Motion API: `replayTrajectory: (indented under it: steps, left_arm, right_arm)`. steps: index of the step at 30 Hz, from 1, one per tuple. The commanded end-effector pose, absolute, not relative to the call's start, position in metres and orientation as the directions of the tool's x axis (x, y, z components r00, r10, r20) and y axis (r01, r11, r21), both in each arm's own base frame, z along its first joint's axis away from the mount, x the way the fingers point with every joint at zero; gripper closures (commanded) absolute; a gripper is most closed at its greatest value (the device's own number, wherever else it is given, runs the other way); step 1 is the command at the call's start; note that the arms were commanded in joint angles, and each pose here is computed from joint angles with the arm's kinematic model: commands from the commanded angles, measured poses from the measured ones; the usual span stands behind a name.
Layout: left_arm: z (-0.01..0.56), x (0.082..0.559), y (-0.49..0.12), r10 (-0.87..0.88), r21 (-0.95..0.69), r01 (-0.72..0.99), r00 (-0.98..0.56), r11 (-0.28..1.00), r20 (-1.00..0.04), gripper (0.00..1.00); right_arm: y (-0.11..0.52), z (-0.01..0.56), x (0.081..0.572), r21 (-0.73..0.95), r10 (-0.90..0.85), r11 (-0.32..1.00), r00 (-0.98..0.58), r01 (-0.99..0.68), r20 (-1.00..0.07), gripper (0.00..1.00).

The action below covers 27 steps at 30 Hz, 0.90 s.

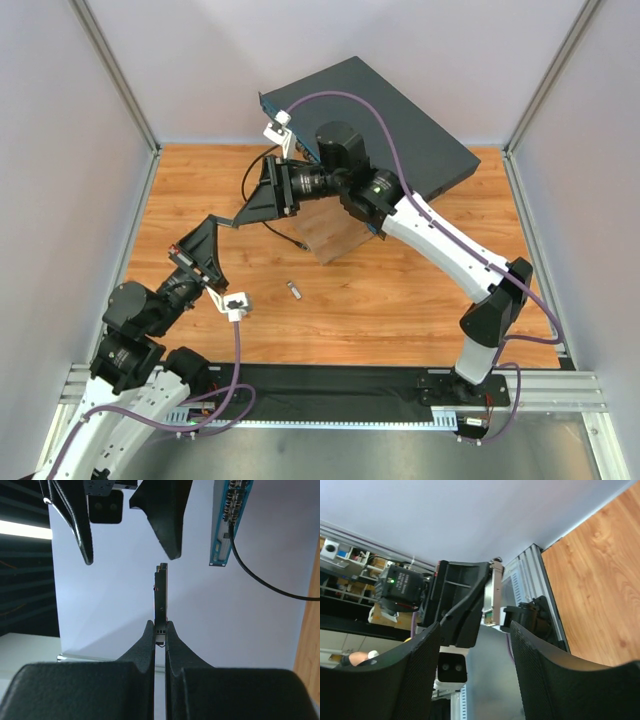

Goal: Insert the plug into the switch port

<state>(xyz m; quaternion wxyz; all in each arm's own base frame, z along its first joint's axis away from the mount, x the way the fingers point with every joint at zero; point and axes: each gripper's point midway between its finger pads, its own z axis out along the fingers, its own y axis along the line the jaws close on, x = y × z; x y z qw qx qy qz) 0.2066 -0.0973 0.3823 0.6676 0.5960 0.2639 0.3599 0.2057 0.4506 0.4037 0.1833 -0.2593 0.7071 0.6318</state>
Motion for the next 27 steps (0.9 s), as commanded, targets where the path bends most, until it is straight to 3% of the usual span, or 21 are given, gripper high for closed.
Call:
replayTrajectory:
  steps: [1,16,21,24,25,26,27]
  left_arm:
    - [0.389,0.203,-0.105,0.771,0.977,-0.214,0.622,-0.002,0.138,1.00]
    - [0.381,0.207,-0.115,0.741,0.979,-0.200,0.653,-0.027,0.154,1.00]
    - [0.382,0.205,-0.117,0.730,0.980,-0.200,0.666,-0.023,0.153,1.00]
    - [0.382,0.198,-0.121,0.705,0.986,-0.168,0.698,-0.006,0.124,1.00]
    - [0.386,0.194,-0.123,0.688,0.986,-0.167,0.716,0.000,0.121,1.00]
    - [0.383,0.191,-0.125,0.677,0.989,-0.149,0.728,0.001,0.109,0.99]
    - [0.382,0.188,-0.127,0.661,0.991,-0.131,0.745,0.011,0.091,0.90]
  right_arm:
    - [0.459,0.423,0.198,0.811,-0.128,-0.022,-0.803,-0.585,-0.582,0.42]
    - [0.464,0.388,0.194,0.863,-0.172,0.032,-0.853,-0.505,-0.493,0.51]
    - [0.468,0.391,0.191,0.865,-0.174,-0.005,-0.851,-0.502,-0.495,0.67]
    - [0.468,0.390,0.190,0.859,-0.182,-0.009,-0.844,-0.511,-0.504,0.82]
    - [0.467,0.390,0.191,0.857,-0.183,-0.005,-0.842,-0.515,-0.507,0.92]
    - [0.466,0.389,0.192,0.850,-0.182,-0.001,-0.836,-0.526,-0.518,0.98]
    - [0.464,0.389,0.194,0.848,-0.181,0.001,-0.834,-0.530,-0.521,1.00]
